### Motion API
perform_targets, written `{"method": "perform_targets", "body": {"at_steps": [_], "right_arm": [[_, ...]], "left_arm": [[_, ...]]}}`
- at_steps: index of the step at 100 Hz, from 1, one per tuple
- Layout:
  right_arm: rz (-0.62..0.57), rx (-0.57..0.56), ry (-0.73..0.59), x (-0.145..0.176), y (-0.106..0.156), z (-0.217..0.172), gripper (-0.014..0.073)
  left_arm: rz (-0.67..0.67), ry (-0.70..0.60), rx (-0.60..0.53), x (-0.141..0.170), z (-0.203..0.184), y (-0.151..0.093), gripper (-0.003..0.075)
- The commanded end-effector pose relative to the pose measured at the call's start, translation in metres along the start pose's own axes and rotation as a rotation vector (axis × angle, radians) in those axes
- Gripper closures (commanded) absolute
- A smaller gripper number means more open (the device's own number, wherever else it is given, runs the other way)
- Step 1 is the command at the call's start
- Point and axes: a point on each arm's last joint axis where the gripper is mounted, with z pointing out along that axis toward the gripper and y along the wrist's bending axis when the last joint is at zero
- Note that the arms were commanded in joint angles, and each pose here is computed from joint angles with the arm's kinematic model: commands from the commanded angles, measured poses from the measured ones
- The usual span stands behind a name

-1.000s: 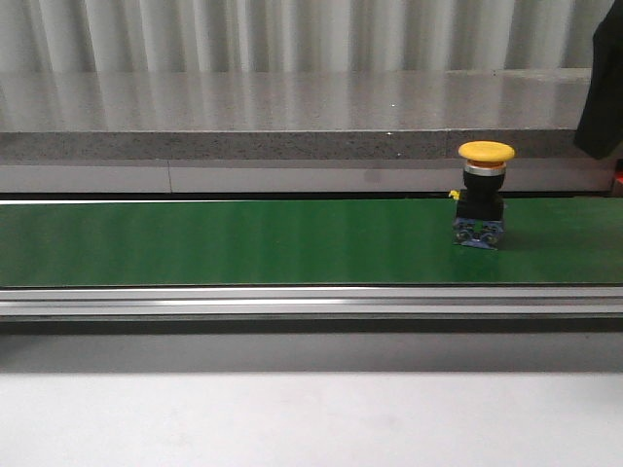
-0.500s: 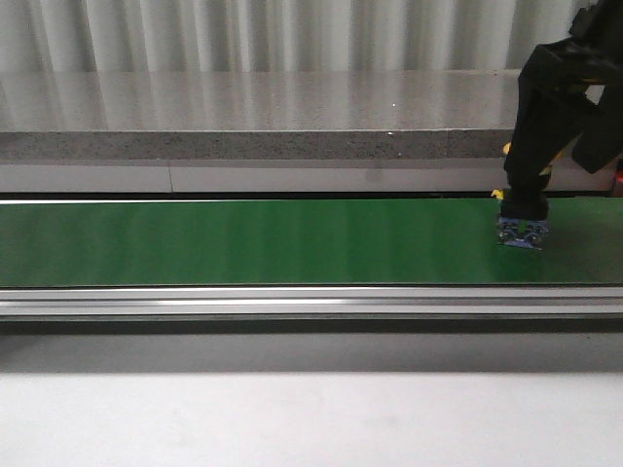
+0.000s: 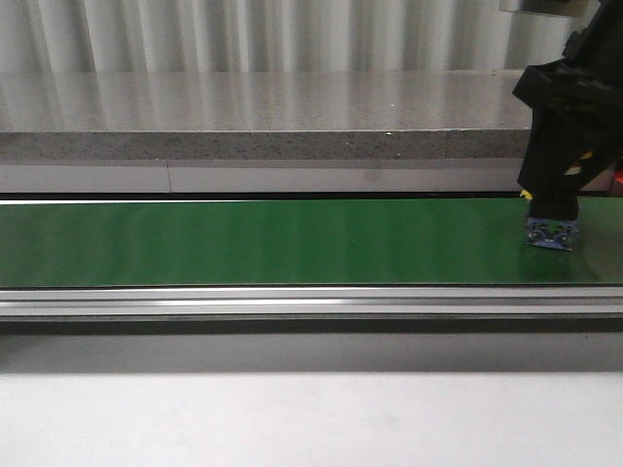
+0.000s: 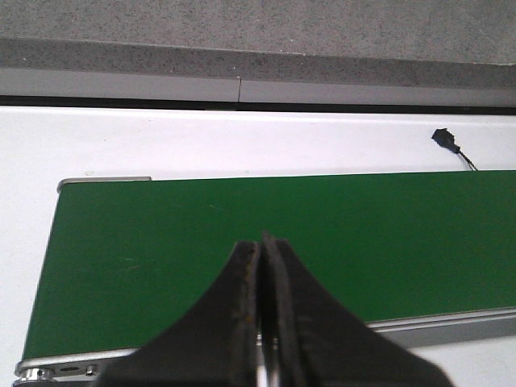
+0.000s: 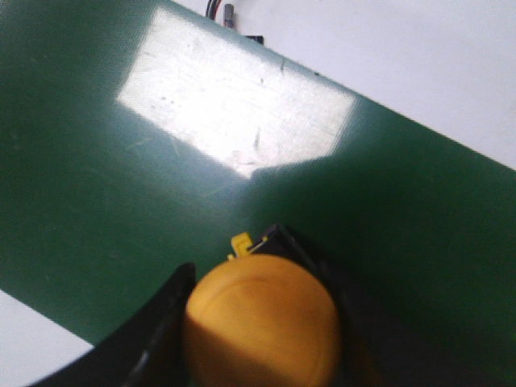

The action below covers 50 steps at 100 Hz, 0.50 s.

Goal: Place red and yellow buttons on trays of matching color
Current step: 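Grasp the yellow button with the right gripper and lift it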

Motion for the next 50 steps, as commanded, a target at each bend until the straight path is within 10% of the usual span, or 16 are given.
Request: {"method": "perform_targets", "body": {"at_steps": [1, 50], "right_arm": [[0.043, 0.015, -0.083, -0.004, -0.001, -0.031, 0.0475], [0.635, 0.383, -0.316, 0.082, -0.094, -0.161, 0.0475]], "left_arm": [[-0.021, -0.083, -0.005, -0.013, -0.004, -0.001, 0.0740], [-0.021, -0.083, -0.005, -0.013, -0.004, -0.001, 0.0740]]}}
